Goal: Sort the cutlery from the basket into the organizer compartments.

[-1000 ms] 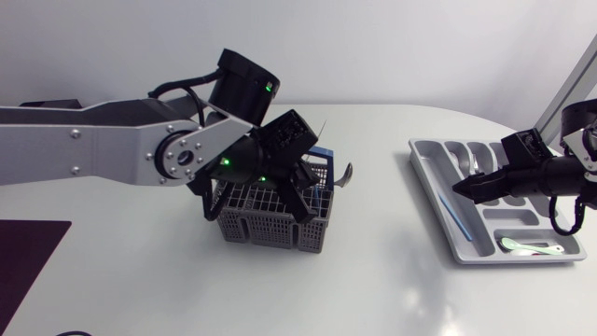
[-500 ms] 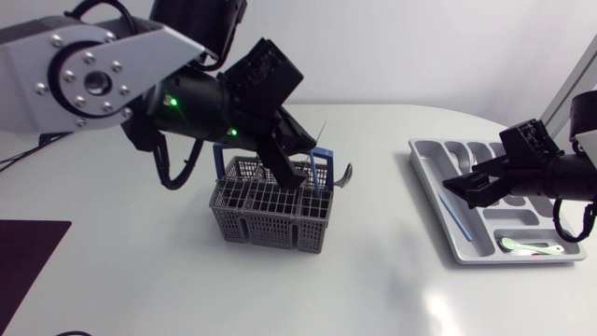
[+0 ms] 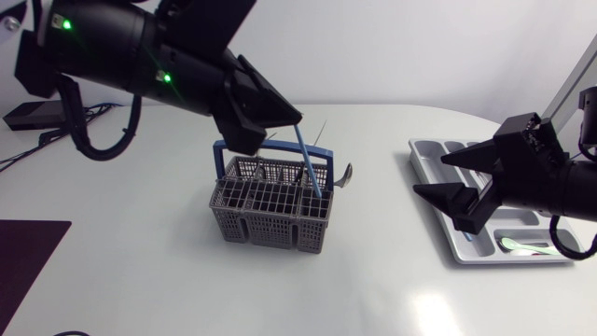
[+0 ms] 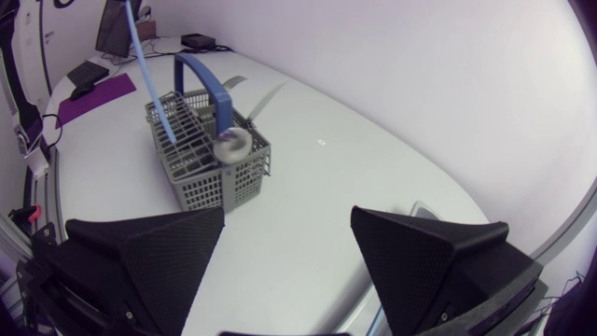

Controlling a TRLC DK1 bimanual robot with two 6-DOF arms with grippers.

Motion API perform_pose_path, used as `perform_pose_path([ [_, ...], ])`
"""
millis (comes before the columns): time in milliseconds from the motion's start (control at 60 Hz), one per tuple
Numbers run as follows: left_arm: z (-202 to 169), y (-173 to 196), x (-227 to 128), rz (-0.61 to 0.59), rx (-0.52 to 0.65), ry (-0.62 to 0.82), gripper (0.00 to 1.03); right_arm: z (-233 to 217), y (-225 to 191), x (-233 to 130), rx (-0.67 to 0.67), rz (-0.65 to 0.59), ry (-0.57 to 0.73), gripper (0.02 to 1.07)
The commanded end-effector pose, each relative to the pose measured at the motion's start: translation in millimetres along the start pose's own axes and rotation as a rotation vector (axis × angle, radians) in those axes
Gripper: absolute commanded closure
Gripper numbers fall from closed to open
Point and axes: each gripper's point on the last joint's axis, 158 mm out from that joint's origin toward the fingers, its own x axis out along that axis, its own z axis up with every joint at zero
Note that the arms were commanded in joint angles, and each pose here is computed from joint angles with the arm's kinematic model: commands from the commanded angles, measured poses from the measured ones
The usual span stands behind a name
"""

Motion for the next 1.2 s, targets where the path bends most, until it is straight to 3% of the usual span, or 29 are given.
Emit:
perform_pose_path([
  [0, 18.0, 1.1, -18.0, -0.016, -0.042, -0.051, 1.0, -1.8, 20.8, -3.0, -0.03, 0.051, -0.007, 0.1],
  [233, 8.4, -9.6, 2.2, -0.127, -0.123, -0.023, 1.0, 13.4, 69.7, -10.9, -0.101, 0.183, -0.046, 0.19],
  [467, -1.3, -28.8, 29.3, -0.226, -0.155, 0.019, 1.0, 25.1, 110.2, -10.9, -0.129, 0.309, -0.063, 0.38],
  [700, -0.7, -41.4, 43.4, -0.3, -0.193, 0.016, 1.0, 31.2, 127.4, -2.6, -0.114, 0.387, -0.058, 0.57],
  [1017, -2.2, -49.4, 48.9, -0.335, -0.2, 0.022, 1.0, 40.0, 137.6, 7.8, -0.082, 0.428, -0.054, 0.63],
  [1183, -3.0, -50.7, 48.4, -0.343, -0.205, 0.022, 1.0, 40.0, 136.7, 13.8, -0.069, 0.432, -0.041, 0.77],
])
